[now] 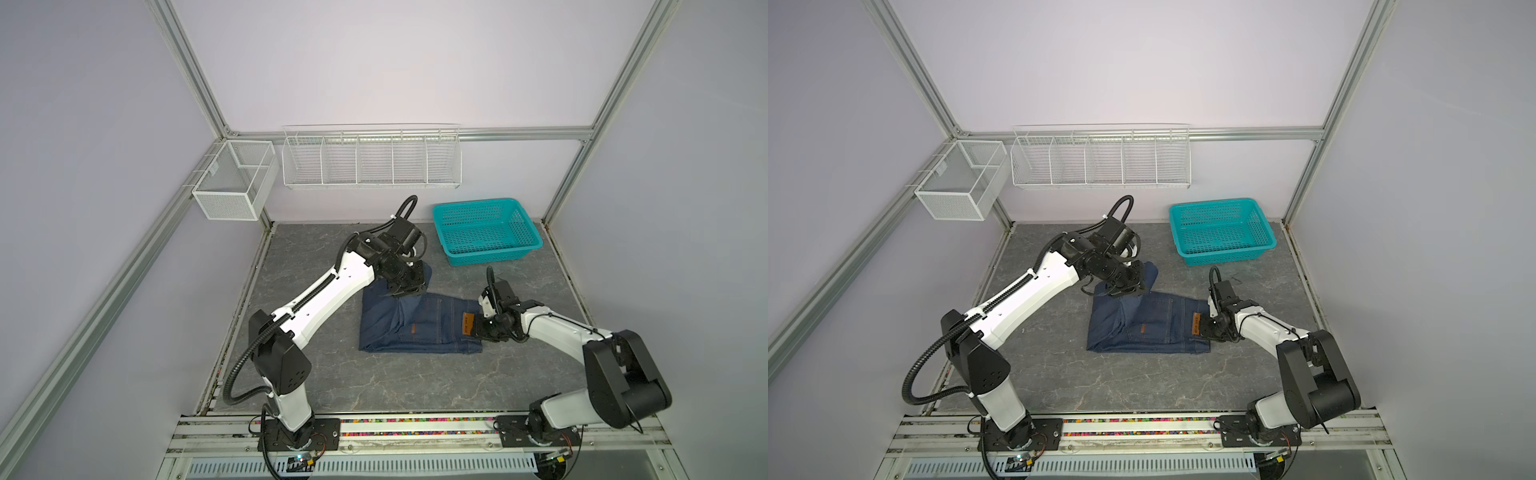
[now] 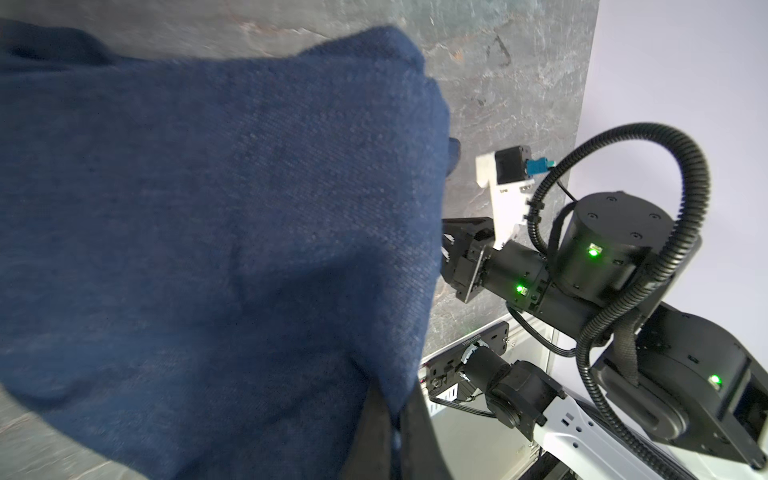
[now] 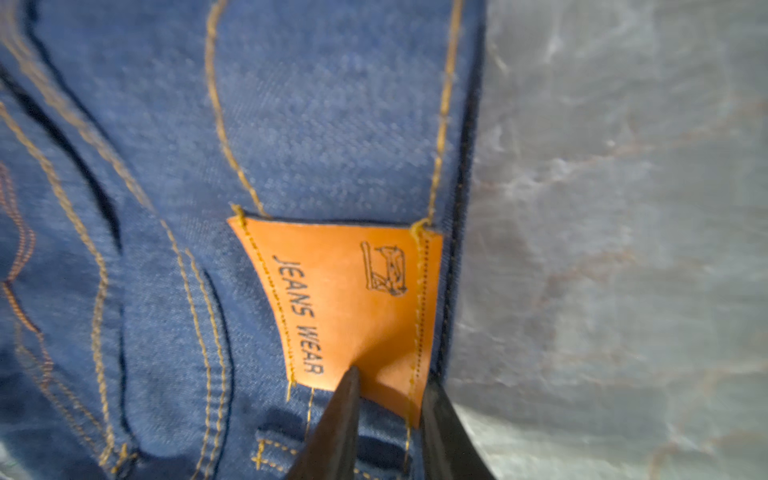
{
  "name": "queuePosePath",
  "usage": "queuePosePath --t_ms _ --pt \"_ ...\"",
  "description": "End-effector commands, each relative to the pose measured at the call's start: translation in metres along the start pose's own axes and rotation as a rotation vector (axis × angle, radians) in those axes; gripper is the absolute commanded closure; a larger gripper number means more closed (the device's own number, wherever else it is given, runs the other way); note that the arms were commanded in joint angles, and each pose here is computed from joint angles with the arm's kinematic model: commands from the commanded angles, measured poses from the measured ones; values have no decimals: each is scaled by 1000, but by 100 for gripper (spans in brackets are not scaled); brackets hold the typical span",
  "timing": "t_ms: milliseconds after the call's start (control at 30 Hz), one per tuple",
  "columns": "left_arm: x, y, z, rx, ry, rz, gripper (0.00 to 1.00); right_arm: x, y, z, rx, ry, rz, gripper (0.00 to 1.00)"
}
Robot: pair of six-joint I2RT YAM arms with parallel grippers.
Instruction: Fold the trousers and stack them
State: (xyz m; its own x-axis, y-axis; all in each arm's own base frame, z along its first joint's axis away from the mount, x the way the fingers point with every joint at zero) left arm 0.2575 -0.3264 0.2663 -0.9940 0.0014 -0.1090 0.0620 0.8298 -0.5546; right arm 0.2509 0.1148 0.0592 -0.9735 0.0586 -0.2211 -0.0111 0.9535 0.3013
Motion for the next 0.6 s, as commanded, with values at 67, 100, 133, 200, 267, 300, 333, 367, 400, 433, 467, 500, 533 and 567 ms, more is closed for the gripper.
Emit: queuePosePath --t_ms 67,100,133,200,267,300,333,367,400,433,467,500,533,567 --pt "1 -24 17 61 -5 7 100 16 -1 16 -41 60 36 72" --pt "2 -25 25 68 6 7 100 16 0 16 -48 59 40 72" --pt "3 -27 32 77 14 7 100 16 1 17 -53 57 42 72" --pt "5 -30 45 80 26 17 100 16 2 16 -65 51 43 72" --pt "6 -36 56 87 41 27 100 16 4 16 -78 46 43 72" --pt "7 -38 62 88 49 35 100 17 4 16 -82 47 44 72" --pt "9 -40 68 88 57 43 100 17 4 16 -87 46 43 72" --pt "11 -40 75 79 68 48 100 17 4 16 -87 45 45 72" --pt "14 -38 84 64 86 52 100 17 4 16 -91 41 46 72" --pt "17 -34 93 49 108 57 100 17 5 15 -97 35 47 72" --pt "18 -33 100 38 117 61 100 16 6 14 -104 29 48 72" --pt "19 -32 106 34 124 64 100 15 7 13 -109 25 47 72" --pt "17 -34 111 44 124 66 100 14 7 13 -113 24 46 72" --pt "16 -37 114 56 121 70 100 13 8 13 -118 19 45 72"
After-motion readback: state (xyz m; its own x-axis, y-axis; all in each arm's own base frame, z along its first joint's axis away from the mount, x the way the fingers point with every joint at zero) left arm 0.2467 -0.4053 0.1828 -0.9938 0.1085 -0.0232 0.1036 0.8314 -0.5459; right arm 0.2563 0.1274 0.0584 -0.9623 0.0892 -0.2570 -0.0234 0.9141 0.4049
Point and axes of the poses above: each gripper's point midway between its finger pads, its own z axis out along the fingers, its own y axis along the line the jaws close on, x = y × z, the point moved 4 cm from there along -z, back along the fingers, and after that the axes turned 3 degrees about -z, right-handed, at the moved point
